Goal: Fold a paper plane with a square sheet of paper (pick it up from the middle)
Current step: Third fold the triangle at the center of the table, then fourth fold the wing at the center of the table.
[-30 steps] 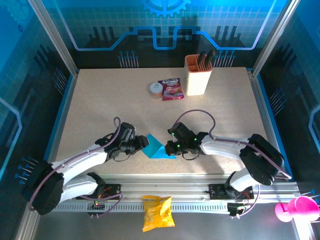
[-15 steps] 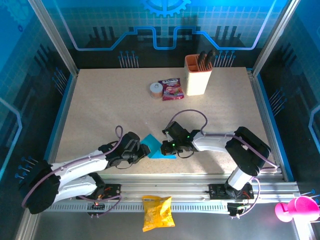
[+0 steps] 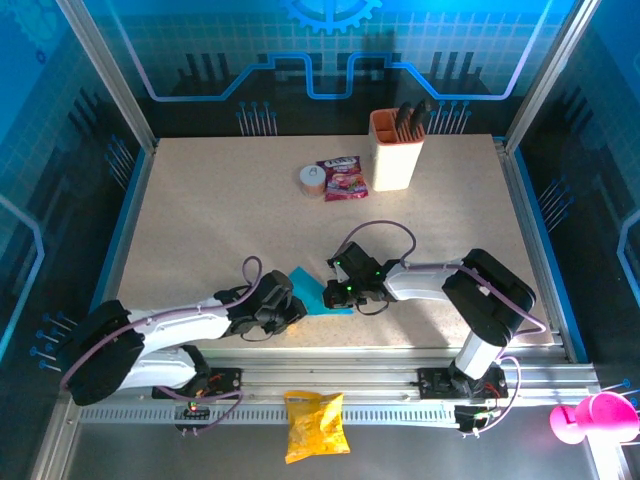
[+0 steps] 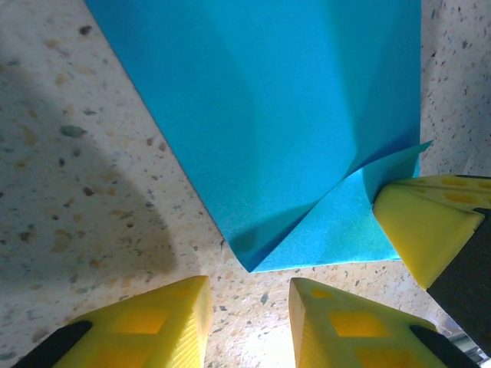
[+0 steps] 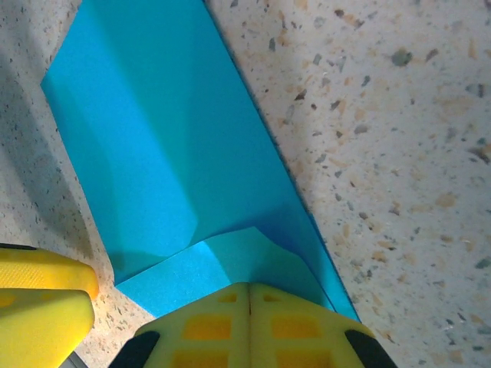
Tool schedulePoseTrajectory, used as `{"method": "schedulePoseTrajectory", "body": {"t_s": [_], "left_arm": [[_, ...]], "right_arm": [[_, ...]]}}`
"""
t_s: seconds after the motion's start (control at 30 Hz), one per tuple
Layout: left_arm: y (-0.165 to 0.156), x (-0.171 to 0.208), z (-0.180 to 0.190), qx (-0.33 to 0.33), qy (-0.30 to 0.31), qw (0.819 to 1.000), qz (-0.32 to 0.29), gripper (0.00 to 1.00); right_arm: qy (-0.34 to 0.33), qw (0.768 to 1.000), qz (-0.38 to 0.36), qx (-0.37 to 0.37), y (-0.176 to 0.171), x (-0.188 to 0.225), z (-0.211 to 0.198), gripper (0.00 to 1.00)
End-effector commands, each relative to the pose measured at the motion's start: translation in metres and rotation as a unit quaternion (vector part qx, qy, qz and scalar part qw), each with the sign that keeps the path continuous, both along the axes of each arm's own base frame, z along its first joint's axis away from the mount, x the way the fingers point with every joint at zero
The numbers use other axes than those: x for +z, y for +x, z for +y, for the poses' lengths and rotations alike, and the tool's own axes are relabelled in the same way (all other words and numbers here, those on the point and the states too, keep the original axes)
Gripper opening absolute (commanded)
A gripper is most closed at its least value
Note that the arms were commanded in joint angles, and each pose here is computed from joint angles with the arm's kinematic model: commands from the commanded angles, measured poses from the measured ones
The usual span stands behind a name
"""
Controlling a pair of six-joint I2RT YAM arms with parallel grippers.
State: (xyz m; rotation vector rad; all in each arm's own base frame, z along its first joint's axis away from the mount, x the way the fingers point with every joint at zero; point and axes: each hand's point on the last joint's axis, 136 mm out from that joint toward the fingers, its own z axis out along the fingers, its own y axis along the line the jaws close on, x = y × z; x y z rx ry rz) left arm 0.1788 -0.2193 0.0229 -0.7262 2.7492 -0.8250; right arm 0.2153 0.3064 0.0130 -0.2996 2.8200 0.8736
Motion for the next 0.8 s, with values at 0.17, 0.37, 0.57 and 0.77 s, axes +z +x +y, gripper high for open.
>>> {"method": "schedulePoseTrajectory", "body": {"t_s": [0.17,0.37,0.57,0.77], "left_arm": [[0.014,0.009,-0.017,0.007,-0.012,1.0,-0.017,0.33],[0.017,0.007,-0.02,0.005,-0.007,1.0,-0.01,0.33],[0.013,0.004,-0.018,0.014,0.005,1.0,0.0,0.32],[0.003,0.003,-0.012,0.034,0.026,0.999,-0.002,0.33]], "right_arm": [[-0.016,1.0,0.023,-0.008,-0.008,-0.018,-0.012,0.0],[-0.016,0.999,0.029,-0.009,-0.01,-0.022,-0.013,0.0],[-0.015,0.999,0.029,-0.012,-0.01,-0.023,-0.013,0.0],[-0.014,0.999,0.029,-0.016,-0.008,-0.023,-0.014,0.0]]}}
